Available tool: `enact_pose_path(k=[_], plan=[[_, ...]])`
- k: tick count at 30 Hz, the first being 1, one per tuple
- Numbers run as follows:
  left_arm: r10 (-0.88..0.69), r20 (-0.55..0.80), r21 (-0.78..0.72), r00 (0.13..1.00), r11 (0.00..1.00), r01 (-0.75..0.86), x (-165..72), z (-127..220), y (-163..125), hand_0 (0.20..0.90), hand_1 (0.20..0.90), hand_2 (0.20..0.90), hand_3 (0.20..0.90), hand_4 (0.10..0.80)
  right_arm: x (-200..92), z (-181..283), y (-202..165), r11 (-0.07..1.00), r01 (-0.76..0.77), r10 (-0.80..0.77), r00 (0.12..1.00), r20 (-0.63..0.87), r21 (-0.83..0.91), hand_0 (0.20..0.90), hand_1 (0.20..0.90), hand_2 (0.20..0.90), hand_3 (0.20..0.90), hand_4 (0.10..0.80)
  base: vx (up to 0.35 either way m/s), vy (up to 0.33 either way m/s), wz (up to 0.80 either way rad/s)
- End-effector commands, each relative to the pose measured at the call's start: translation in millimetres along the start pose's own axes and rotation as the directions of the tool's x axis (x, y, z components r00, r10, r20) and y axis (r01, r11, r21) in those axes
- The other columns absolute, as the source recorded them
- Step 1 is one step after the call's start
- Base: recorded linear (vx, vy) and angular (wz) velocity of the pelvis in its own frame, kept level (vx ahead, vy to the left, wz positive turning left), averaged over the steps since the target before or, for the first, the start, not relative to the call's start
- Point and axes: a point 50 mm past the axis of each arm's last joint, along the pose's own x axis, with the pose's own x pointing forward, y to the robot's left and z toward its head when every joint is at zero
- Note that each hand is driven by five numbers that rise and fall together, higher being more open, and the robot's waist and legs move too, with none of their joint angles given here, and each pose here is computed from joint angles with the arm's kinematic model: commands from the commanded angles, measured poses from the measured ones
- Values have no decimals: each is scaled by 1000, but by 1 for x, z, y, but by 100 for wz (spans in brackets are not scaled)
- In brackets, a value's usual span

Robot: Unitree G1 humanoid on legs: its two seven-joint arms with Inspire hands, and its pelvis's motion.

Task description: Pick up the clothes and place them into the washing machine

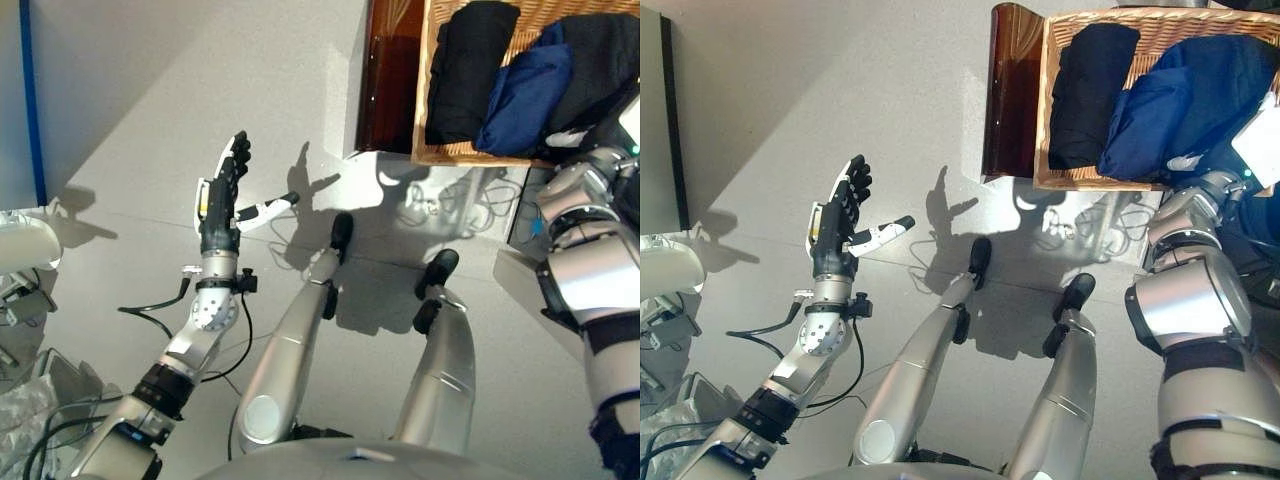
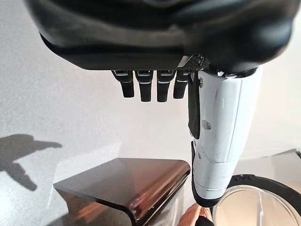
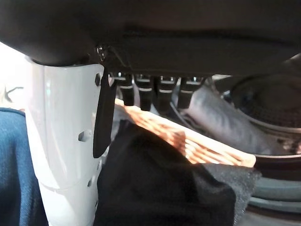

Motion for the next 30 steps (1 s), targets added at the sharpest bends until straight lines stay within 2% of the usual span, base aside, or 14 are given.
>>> enact_pose_path(k=[1, 7, 8, 9, 10, 23, 30], plan=[[70, 172, -50, 983, 997, -62, 3, 31, 14, 900, 900, 900, 900, 800, 21, 8, -34, 992, 126, -126, 992, 28, 8, 900, 900, 900, 900, 800, -9, 1, 7], [101, 175, -42, 979, 995, -95, 2, 31, 24, 900, 900, 900, 900, 800, 23, 8, -35, 993, 110, -110, 994, 0, 48, 900, 900, 900, 900, 800, -9, 18, 8], [108, 174, -37, 979, 994, -103, 2, 31, 26, 900, 900, 900, 900, 800, 24, 9, -36, 993, 106, -106, 994, -3, 57, 634, 634, 634, 634, 610, 0, 0, 0], [118, 177, -41, 977, 993, -113, 2, 32, 28, 900, 900, 900, 900, 800, 25, 9, -38, 992, 103, -102, 995, -15, 78, 461, 461, 461, 461, 486, 0, 0, 0], [121, 176, -41, 977, 993, -115, 1, 32, 29, 900, 900, 900, 900, 800, 25, 9, -38, 991, 98, -97, 995, -21, 88, 200, 200, 200, 200, 300, 0, 0, 0], [158, 177, -63, 971, 987, -149, -1, 32, 39, 900, 900, 900, 900, 800, 25, 20, -38, 978, 75, -68, 997, -42, 196, 200, 200, 200, 200, 300, 1, 3, 1], [136, 158, -72, 978, 989, -126, -2, 28, 39, 900, 900, 900, 900, 800, 24, 11, -34, 953, 82, -47, 991, -123, 293, 200, 200, 200, 200, 300, 2, -4, 1]])
